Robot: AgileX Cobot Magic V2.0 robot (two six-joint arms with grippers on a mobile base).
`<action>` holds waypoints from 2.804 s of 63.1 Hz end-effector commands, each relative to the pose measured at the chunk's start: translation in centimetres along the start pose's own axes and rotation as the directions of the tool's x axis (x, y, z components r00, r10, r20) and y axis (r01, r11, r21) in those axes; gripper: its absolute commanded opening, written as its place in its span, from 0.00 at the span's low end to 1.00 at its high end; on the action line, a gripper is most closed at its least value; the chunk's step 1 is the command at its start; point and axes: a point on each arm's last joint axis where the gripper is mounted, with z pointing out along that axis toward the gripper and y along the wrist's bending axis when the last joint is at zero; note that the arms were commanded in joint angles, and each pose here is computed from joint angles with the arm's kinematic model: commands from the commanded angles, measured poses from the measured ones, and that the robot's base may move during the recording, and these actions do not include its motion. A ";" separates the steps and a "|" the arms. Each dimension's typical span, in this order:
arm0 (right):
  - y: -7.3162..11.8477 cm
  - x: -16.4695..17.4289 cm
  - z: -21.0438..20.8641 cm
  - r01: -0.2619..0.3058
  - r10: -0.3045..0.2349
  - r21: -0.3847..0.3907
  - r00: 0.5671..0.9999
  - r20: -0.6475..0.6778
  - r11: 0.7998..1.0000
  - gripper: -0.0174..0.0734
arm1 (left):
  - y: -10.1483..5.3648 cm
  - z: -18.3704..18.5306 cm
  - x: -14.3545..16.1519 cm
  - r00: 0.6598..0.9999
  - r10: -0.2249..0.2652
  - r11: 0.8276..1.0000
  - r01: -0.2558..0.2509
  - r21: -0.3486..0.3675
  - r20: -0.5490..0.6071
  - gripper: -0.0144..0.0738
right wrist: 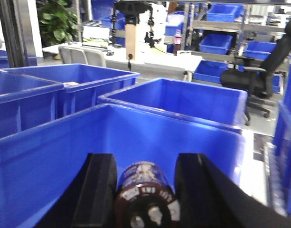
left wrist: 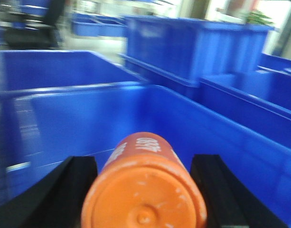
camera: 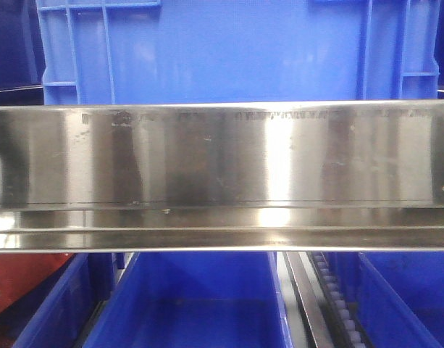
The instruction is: Place cylindrical capacitor in blue bin on shelf
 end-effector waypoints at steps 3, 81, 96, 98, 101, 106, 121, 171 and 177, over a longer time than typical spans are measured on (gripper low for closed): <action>0.2 0.4 1.4 0.006 -0.005 -0.008 1.000 0.019 1.000 0.01 | -1.5 3.4 0.7 0.998 0.065 0.997 -0.065 0.033 0.013 0.04; -2.2 -0.8 -8.5 -0.060 0.048 0.120 0.994 0.103 0.991 0.02 | 2.0 -5.4 -1.0 0.990 0.045 0.993 -0.030 -0.115 0.131 0.04; -1.6 3.9 -13.3 -0.056 0.044 0.121 0.994 0.096 0.991 0.02 | 3.2 -11.7 4.1 0.982 0.008 0.975 0.034 -0.219 0.188 0.04; -1.5 4.7 -13.8 -0.056 0.045 0.121 0.995 0.089 0.991 0.02 | 3.1 -12.7 4.7 0.979 0.012 0.974 0.034 -0.224 0.202 0.04; -1.4 5.8 -14.9 -0.056 0.044 0.121 0.994 0.097 0.991 0.02 | 3.0 -13.7 6.0 0.980 0.012 0.973 0.035 -0.227 0.200 0.04; -1.2 7.4 -16.0 -0.056 0.044 0.121 0.994 0.100 0.991 0.01 | 2.6 -15.8 7.9 0.974 0.019 0.974 0.033 -0.224 0.226 0.04; -0.8 10.5 -19.0 -0.055 0.039 0.117 0.990 0.138 0.992 0.01 | 1.9 -19.4 12.7 0.956 0.036 0.976 0.029 -0.214 0.291 0.04; -0.8 11.7 -19.5 -0.039 0.023 0.131 0.993 0.120 0.991 0.01 | 1.5 -21.0 13.5 0.936 0.051 0.979 0.022 -0.203 0.348 0.04; -1.4 14.1 -19.0 -0.016 0.001 0.206 0.997 0.076 0.978 0.01 | 1.5 -21.0 13.5 0.936 0.051 0.979 0.022 -0.203 0.348 0.04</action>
